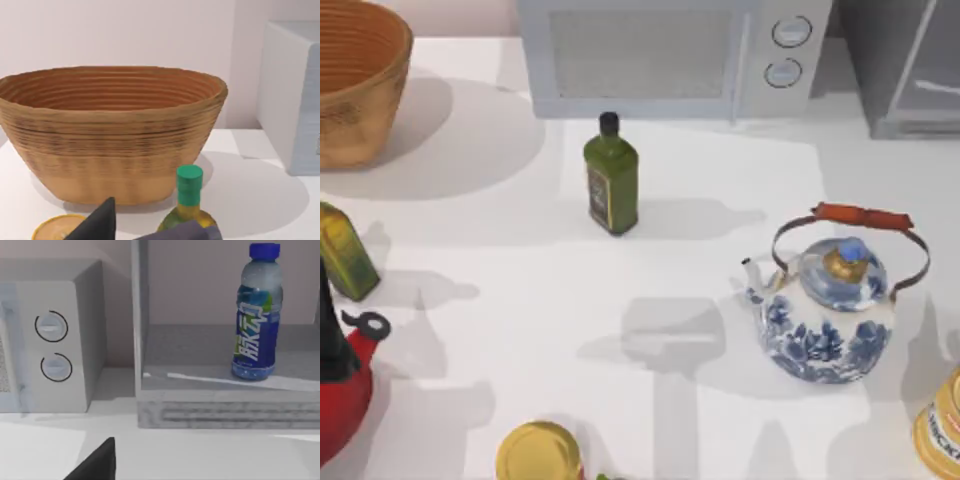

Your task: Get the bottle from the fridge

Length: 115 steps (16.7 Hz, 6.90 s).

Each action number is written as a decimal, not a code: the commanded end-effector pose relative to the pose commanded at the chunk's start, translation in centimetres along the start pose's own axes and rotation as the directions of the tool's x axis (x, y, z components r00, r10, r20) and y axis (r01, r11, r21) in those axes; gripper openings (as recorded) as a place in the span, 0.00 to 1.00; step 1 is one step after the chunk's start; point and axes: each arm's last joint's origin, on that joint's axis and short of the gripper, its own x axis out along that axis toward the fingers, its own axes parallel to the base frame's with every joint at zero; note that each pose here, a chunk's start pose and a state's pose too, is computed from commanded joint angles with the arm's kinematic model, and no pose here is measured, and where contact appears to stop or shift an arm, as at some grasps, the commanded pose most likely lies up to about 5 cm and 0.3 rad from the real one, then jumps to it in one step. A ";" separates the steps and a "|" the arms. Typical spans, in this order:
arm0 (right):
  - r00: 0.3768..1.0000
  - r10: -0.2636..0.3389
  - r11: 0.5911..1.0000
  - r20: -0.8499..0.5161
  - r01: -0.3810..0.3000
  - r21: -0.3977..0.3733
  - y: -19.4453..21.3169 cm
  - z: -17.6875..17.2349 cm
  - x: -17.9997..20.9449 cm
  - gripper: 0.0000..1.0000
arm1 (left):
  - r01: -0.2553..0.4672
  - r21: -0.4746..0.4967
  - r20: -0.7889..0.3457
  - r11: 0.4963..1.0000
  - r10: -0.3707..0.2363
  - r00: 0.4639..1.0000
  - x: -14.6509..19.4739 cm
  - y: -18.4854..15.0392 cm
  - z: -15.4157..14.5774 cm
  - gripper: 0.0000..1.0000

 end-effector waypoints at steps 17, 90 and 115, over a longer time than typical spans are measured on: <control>1.000 -0.007 1.000 0.000 0.007 -0.001 -4.4 0.8 6.8 1.00 | 0.000 0.000 0.000 1.000 0.000 1.000 0.0 0.0 0.0 1.00; 1.000 -0.010 1.000 -0.004 0.010 -0.013 -8.6 -5.1 36.3 0.00 | 0.000 0.000 0.000 1.000 0.000 1.000 0.0 0.0 0.0 1.00; 1.000 -0.015 1.000 -0.026 0.015 -0.005 -8.7 -0.6 29.3 0.00 | 0.000 0.000 0.000 1.000 0.000 1.000 0.0 0.0 0.0 1.00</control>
